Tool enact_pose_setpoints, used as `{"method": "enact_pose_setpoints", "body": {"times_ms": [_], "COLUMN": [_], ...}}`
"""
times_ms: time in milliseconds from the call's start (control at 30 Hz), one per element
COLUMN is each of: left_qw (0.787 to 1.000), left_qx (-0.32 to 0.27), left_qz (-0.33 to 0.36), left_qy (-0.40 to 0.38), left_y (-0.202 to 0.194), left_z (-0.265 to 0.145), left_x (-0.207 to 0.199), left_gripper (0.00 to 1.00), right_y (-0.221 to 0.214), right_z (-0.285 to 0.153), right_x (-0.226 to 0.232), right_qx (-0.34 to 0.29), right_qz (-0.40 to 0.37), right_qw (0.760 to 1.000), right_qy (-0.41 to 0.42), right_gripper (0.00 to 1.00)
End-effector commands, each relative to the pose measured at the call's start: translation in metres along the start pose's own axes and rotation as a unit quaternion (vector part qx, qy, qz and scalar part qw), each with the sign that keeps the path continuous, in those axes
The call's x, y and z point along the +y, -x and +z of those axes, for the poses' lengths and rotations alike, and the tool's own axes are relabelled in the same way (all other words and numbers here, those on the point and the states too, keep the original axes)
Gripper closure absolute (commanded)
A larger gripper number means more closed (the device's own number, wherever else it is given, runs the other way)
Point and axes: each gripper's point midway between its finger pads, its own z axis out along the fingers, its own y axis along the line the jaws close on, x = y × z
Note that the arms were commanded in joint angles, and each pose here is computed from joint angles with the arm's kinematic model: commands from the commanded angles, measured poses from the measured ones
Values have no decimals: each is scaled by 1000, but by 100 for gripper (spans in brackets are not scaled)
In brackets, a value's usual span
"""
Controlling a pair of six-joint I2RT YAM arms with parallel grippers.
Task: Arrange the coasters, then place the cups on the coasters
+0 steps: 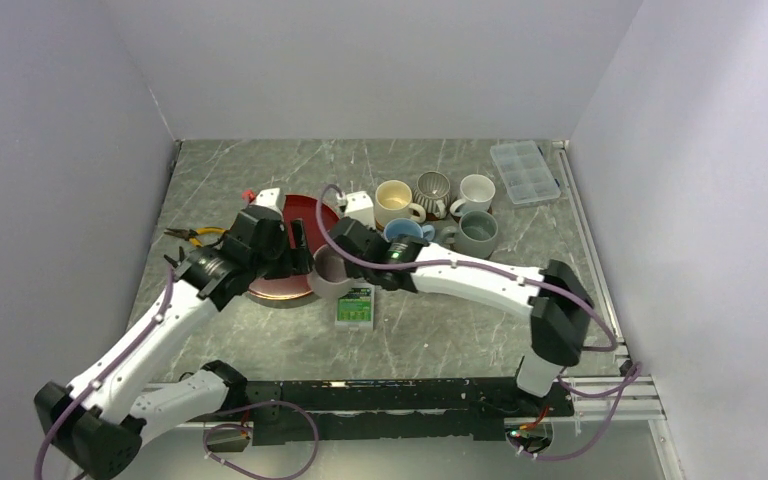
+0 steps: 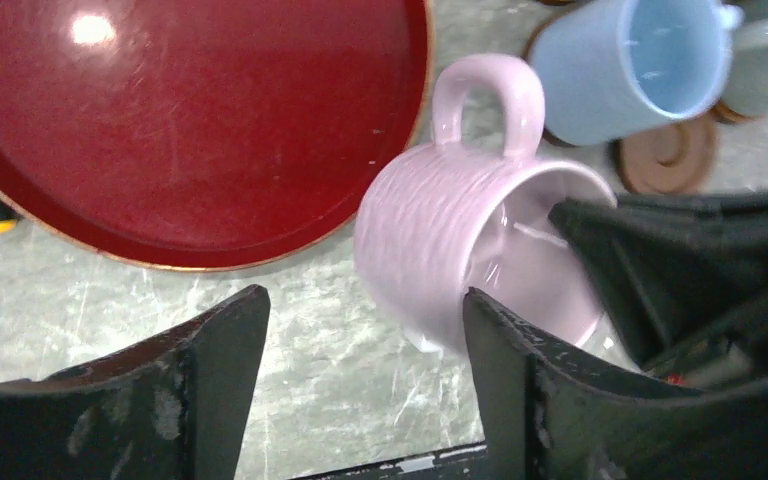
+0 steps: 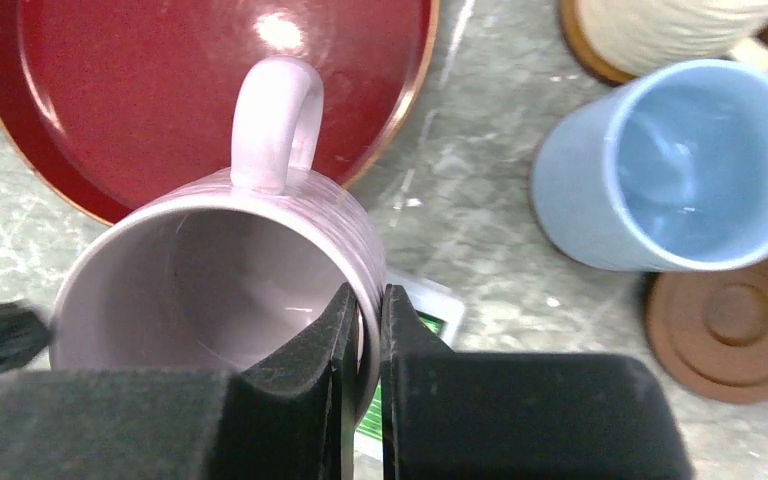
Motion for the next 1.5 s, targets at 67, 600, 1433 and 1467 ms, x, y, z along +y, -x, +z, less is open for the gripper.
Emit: {"method": "enact_pose_setpoints", "body": {"times_ms": [67, 600, 1433, 1467], "left_qw": [991, 988, 990, 990], "left_qx": [-17, -63, -96, -95], "left_qz": [78, 84, 95, 95], "left_qy": [-111, -114, -49, -50], "left_y": [18, 101, 103, 102], "left_z": [-39, -29, 16, 16], "left_x": [-33, 4, 61, 61], "left_gripper": [10, 6, 7, 7], "right_y": [96, 74, 46, 46], "right_z": [-74, -124, -63, -61], "right_x": [-21, -171, -247, -246], "right_qx": [-156, -107, -79, -79], "right_qz": [32, -88, -130, -135], "right_qw": [986, 989, 988, 987], "right_qy": [54, 59, -34, -32], "right_gripper": [100, 100, 100, 100]}}
